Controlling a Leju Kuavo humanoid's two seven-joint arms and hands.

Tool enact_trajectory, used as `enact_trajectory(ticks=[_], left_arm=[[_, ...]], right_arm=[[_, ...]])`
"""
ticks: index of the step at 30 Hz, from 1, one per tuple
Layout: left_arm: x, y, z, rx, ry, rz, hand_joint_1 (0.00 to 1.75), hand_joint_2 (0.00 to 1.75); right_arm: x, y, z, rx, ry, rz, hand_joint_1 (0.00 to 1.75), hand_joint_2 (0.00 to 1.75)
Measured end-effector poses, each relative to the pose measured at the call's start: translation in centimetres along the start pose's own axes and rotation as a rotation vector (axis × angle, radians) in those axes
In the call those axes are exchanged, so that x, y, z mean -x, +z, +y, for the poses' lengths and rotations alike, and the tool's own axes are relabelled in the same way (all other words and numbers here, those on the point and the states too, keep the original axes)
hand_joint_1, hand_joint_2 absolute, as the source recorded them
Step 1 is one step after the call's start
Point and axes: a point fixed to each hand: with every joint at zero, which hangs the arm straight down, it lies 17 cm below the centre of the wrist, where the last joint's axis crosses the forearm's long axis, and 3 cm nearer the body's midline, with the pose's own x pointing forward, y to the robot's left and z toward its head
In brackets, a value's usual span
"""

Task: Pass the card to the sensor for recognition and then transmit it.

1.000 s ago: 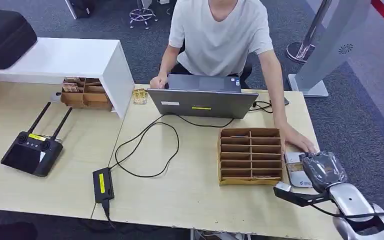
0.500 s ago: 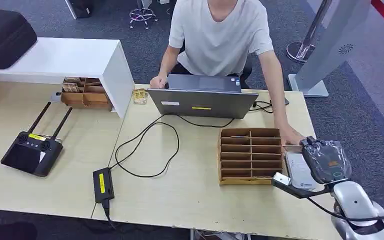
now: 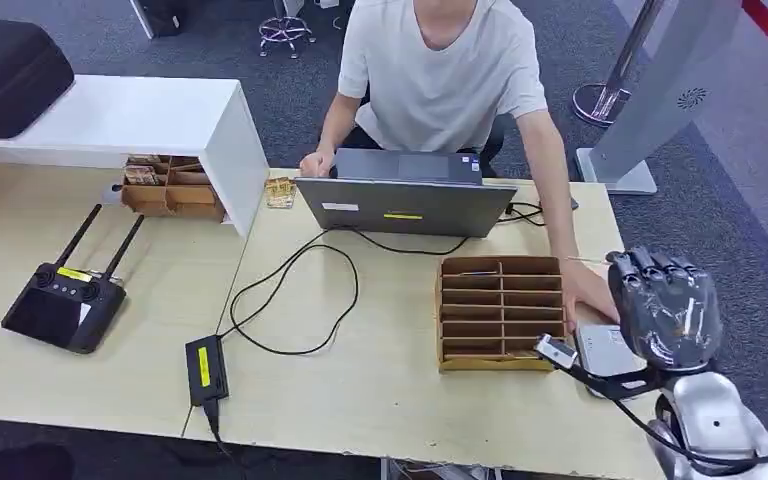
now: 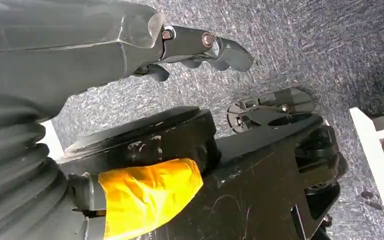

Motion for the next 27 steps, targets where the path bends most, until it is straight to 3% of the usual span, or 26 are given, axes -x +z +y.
enact_trajectory(ticks=[12,27], left_arm=[[-0.2,0.0,-0.1,0.006,-0.005,-0.006,0.00,1.75],[-0.2,0.0,-0.1,0.006,-0.006,-0.007,0.00,1.75]], right_arm=[[0.4,-3.7,-1.8,0.068,-0.003,0.031,1.75,1.75],[0.2,-4.1,-1.9,0.074,-0.012,0.038,1.75,1.75]])
